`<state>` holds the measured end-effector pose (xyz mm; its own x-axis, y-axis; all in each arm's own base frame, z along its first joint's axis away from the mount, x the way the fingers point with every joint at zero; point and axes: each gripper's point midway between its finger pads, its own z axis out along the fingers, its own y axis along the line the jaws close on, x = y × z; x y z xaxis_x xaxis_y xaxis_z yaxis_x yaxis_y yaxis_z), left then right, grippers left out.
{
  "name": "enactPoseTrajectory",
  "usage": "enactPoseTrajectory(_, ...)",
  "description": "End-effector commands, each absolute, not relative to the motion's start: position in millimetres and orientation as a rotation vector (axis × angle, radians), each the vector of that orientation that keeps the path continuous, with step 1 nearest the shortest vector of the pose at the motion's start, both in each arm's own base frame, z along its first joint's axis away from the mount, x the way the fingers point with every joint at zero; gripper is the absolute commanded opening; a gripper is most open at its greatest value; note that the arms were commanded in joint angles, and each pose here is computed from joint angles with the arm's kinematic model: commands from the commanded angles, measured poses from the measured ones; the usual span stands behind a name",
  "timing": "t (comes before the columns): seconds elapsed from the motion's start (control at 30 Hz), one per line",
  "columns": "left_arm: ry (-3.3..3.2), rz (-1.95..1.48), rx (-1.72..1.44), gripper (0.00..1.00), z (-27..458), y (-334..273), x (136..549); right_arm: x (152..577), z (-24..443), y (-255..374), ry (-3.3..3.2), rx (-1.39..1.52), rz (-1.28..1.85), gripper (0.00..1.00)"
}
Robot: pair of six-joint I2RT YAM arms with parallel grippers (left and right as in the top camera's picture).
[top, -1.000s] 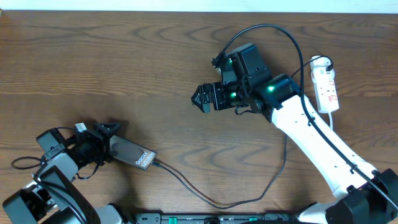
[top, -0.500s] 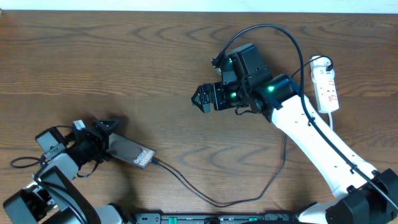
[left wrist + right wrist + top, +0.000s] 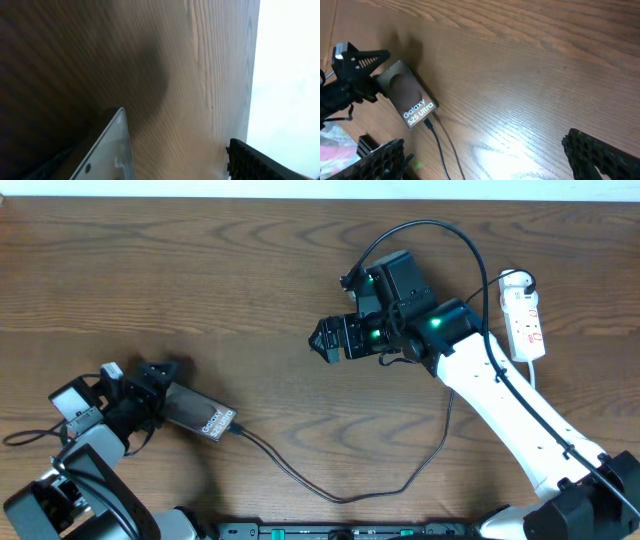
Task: Plug charger to phone and switch on socket
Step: 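Open the left gripper and release the phone flat on the table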
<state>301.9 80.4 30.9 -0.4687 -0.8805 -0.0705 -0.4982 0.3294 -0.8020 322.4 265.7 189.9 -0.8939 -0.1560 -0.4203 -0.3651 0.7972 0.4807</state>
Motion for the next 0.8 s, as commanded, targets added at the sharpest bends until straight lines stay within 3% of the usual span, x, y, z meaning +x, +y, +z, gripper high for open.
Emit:
enactPoseTrajectory(0.0, 2.128, -0.882, -1.281, 0.87, 14.1, 94.3, 297.5, 322.1, 198.2, 267.0, 2.592, -0.429, 0.795, 0.99)
enactPoseTrajectory(0.77, 2.327, -0.609, -1.636, 0.87, -31.7, 93.7, 234.1, 322.3, 198.3, 267.0, 2.591, -0.428, 0.794, 0.99)
